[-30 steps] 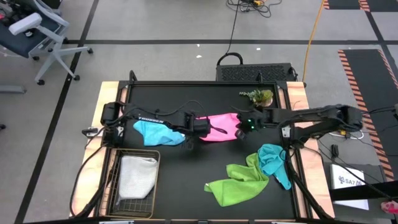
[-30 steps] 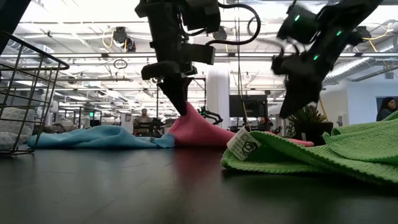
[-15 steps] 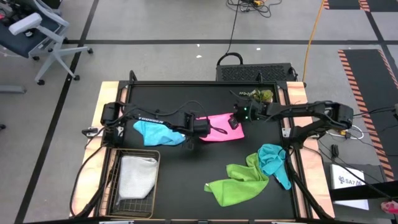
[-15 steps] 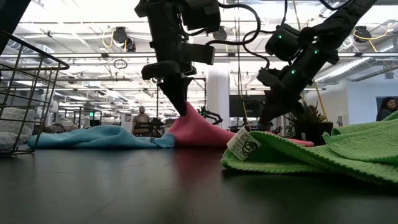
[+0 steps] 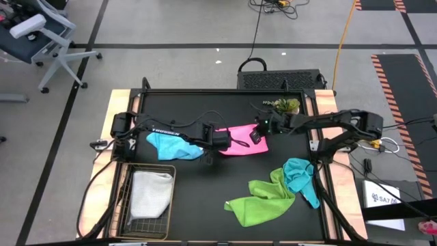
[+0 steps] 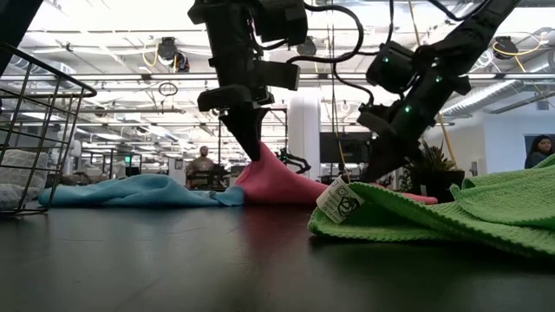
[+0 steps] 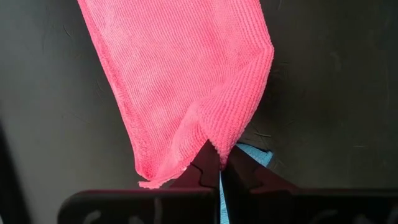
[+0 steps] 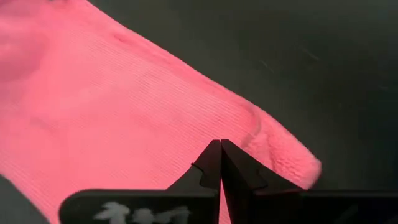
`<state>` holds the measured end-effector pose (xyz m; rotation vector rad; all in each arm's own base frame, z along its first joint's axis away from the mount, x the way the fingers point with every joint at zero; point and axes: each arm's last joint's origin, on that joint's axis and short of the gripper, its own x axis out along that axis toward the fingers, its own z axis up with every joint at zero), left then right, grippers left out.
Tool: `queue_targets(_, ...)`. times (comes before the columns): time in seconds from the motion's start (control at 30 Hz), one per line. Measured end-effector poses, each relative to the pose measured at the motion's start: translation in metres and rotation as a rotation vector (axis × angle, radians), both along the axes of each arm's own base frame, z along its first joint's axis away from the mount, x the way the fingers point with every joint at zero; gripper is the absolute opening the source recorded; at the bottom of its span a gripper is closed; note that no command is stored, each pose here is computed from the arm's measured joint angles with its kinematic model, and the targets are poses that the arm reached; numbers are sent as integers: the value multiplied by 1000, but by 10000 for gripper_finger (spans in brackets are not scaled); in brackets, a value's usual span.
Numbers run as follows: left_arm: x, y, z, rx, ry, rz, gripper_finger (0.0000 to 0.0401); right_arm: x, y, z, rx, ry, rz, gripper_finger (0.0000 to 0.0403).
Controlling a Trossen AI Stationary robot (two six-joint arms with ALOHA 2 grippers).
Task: Fold microfiber towels
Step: Fold the pink microfiber cloth
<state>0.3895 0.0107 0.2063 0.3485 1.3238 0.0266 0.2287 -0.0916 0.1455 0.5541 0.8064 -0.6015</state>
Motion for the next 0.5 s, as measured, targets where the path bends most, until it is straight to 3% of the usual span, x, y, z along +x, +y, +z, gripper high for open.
queue_targets(0.27,0,0,0,2,1,-3,0,-9,-3,-7,-22,127,-39,0)
queue_targets(0.5,0,0,0,4,3,-4,0,-10,-3,-7,-21,131,-45,0)
